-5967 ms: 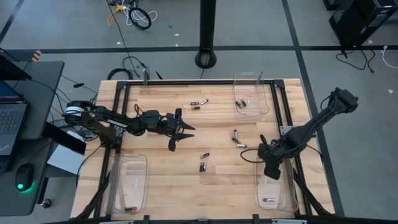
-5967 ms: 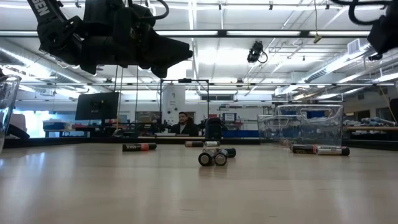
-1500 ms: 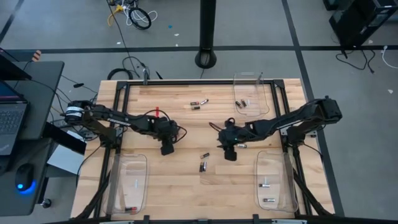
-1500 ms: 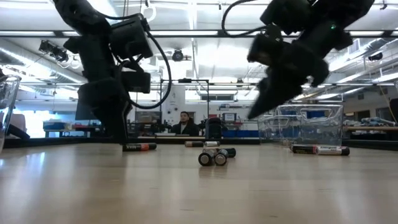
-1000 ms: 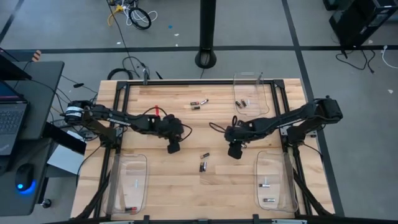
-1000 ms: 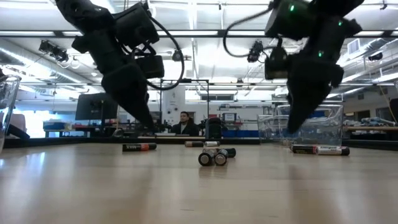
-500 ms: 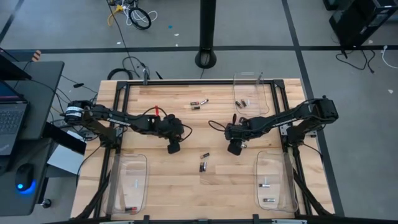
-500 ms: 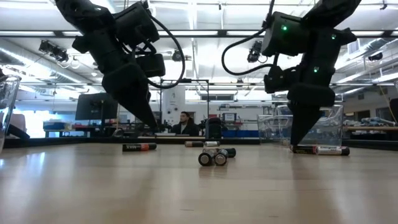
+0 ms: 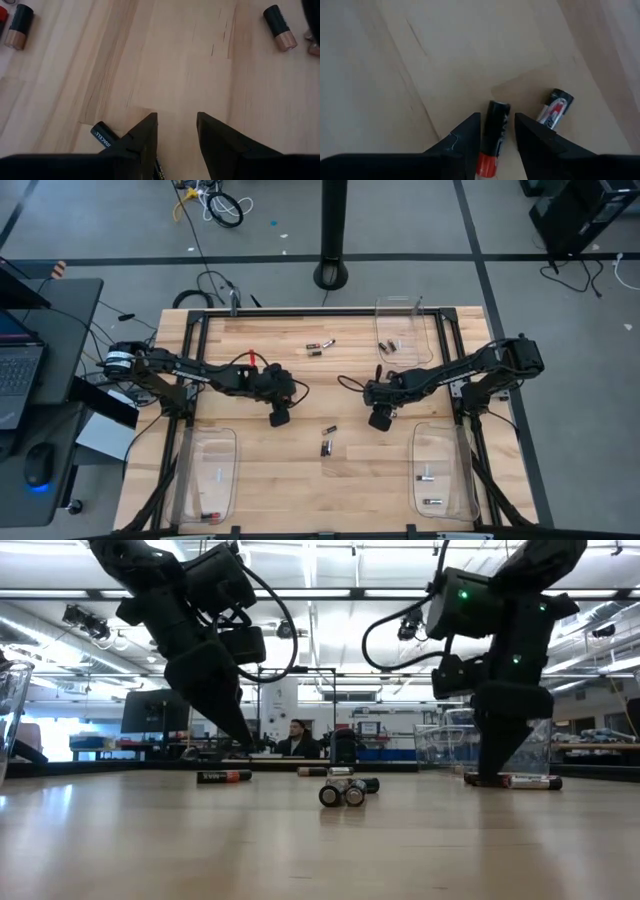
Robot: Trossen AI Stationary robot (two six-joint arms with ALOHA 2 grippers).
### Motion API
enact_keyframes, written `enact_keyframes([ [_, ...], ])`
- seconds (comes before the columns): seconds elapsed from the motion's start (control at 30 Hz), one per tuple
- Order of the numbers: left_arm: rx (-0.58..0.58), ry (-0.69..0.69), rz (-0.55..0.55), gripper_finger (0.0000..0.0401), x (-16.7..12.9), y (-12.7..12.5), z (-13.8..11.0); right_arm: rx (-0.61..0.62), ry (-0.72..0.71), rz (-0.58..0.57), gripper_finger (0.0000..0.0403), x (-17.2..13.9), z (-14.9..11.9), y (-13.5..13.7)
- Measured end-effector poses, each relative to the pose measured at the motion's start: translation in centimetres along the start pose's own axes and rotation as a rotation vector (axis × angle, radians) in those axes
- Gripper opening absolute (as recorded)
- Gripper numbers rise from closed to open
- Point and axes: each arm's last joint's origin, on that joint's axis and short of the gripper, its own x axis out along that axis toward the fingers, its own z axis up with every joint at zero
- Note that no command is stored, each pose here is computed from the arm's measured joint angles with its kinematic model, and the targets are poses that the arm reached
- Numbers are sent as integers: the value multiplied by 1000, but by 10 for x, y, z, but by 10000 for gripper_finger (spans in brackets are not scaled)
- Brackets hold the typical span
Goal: Sort batteries
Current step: Put the orange battery into the bottom left transparent bin
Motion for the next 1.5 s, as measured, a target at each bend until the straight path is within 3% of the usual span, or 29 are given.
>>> enact_keyframes([
  [0.23,0,-7,-1,145,0,0,1,15,-9,4,117,1,2,-3],
  [0.47,0,-62,-8,144,0,-1,6,-17,-8,35,52,1,3,-2],
  [0.8,36,-179,-33,144,-2,-3,17,-59,-14,100,62,0,6,1],
  [1.13,112,-355,-53,144,-6,-5,32,-174,-183,156,37,-30,45,15],
  [1.3,140,-481,-149,144,-6,-6,31,-241,-287,176,7,-52,59,25],
  [1.4,135,-498,-185,144,-4,-6,25,-258,-214,169,21,-54,50,28],
  [1.5,137,-487,-189,144,-3,-6,22,-274,-66,172,63,-46,33,32],
])
